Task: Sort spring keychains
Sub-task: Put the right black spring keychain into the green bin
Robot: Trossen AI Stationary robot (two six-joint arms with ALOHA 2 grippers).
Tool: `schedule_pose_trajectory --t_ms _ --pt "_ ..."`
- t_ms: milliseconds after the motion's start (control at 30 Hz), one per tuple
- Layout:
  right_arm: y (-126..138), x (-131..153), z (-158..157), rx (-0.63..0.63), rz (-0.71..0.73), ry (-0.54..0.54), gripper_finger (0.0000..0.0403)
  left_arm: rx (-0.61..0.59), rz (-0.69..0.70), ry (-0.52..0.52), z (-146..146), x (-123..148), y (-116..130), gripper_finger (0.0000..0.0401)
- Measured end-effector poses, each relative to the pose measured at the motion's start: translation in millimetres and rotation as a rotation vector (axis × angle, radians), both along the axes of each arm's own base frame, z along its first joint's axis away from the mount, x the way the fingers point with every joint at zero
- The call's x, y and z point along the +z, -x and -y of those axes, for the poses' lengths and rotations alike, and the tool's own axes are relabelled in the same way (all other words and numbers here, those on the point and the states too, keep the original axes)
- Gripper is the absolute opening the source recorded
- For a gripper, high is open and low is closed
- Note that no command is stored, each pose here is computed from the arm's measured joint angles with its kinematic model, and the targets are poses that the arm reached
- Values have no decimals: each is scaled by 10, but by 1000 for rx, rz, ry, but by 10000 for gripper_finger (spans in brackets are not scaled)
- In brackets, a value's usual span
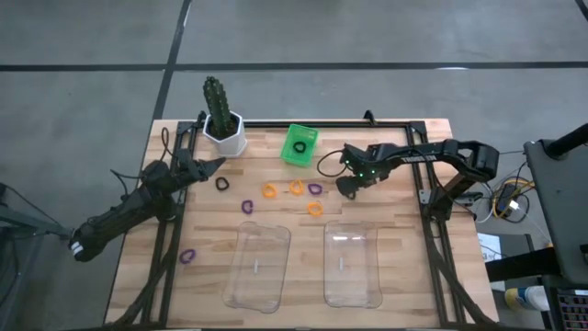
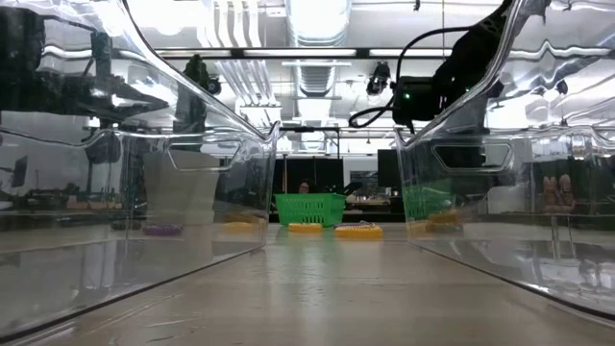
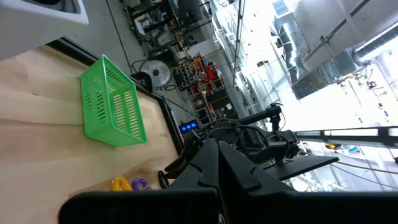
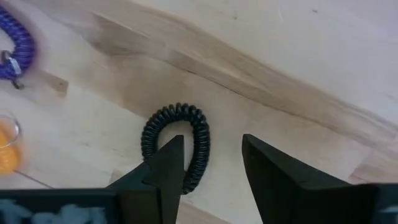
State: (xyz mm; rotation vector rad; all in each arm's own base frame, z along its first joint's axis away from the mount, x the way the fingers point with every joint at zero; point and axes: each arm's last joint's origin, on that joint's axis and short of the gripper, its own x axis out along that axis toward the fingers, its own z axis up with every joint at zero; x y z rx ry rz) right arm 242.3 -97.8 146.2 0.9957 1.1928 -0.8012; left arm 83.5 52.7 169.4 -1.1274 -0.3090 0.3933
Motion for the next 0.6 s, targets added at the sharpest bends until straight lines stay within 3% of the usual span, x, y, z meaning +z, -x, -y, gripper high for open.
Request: schedule_pose_trajectory --t_ms 367,600 --pt "-31 -89 1 5 -39 -29 128 0 -2 -1 0 -1 0 0" --pt "-113 -26 31 50 12 -14 50 0 -8 -3 -1 -5 -2 0"
